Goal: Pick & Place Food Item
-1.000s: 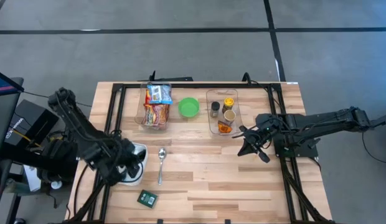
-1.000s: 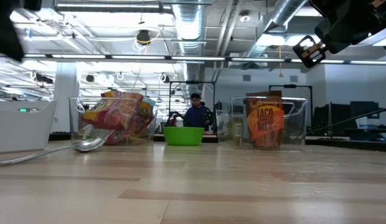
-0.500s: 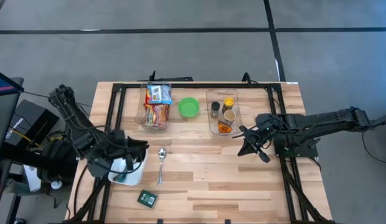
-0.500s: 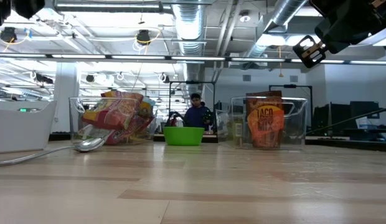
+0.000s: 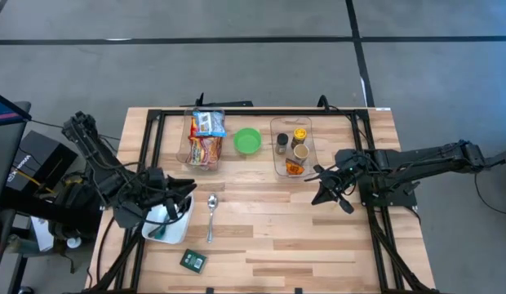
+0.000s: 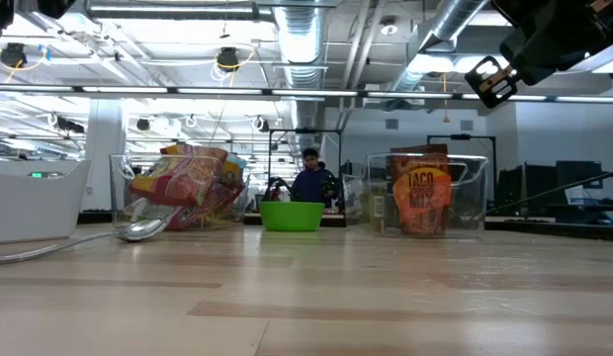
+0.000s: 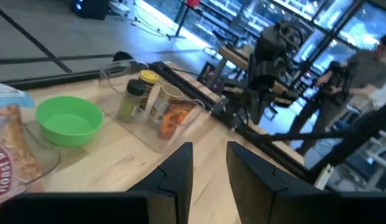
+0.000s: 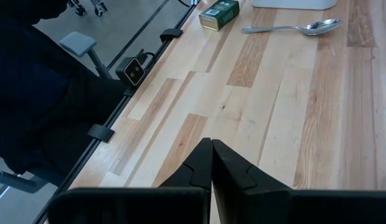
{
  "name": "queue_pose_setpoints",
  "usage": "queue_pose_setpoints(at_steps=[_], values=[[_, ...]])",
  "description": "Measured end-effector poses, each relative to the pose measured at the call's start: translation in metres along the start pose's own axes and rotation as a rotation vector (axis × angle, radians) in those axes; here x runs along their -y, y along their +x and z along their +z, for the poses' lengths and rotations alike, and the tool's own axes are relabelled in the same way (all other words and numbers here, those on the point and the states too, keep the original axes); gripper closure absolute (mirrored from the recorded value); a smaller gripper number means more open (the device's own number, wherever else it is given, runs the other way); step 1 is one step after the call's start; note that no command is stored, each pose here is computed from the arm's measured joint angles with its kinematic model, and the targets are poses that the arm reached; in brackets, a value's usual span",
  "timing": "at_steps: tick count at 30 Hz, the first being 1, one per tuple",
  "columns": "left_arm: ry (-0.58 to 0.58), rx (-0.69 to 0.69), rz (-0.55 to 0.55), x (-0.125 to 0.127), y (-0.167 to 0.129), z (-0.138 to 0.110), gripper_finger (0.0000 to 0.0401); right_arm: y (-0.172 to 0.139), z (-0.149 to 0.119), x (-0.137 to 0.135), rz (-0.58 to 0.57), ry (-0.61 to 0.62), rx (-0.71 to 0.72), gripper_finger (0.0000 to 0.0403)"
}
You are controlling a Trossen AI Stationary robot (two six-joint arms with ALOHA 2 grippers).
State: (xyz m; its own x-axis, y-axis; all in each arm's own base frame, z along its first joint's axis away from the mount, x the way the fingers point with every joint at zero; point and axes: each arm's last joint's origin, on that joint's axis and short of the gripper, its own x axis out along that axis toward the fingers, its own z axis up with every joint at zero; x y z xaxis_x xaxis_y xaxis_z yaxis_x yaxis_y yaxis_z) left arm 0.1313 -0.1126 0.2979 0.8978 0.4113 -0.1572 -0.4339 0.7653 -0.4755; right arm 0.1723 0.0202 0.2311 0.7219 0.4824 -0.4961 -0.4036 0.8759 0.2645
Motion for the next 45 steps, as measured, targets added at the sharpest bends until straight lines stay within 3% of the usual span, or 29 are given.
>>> queue_pose_setpoints(at_steps=[11, 26, 45], values=[[0.073, -0.092, -0.152, 0.03, 0.044, -0.008, 0.0309, 0.0, 0.0, 0.001, -0.003, -0.013, 0.001, 0.0403], [0.002, -0.207, -0.353, 0.041, 0.113, -0.03, 0.0309, 0.0, 0.0, 0.001, -0.003, -0.014, 0.001, 0.0403], [-0.037, -0.188, -0.455, 0.053, 0.113, -0.037, 0.0309, 0.0, 0.0, 0.001, -0.003, -0.014, 0.001, 0.0403]])
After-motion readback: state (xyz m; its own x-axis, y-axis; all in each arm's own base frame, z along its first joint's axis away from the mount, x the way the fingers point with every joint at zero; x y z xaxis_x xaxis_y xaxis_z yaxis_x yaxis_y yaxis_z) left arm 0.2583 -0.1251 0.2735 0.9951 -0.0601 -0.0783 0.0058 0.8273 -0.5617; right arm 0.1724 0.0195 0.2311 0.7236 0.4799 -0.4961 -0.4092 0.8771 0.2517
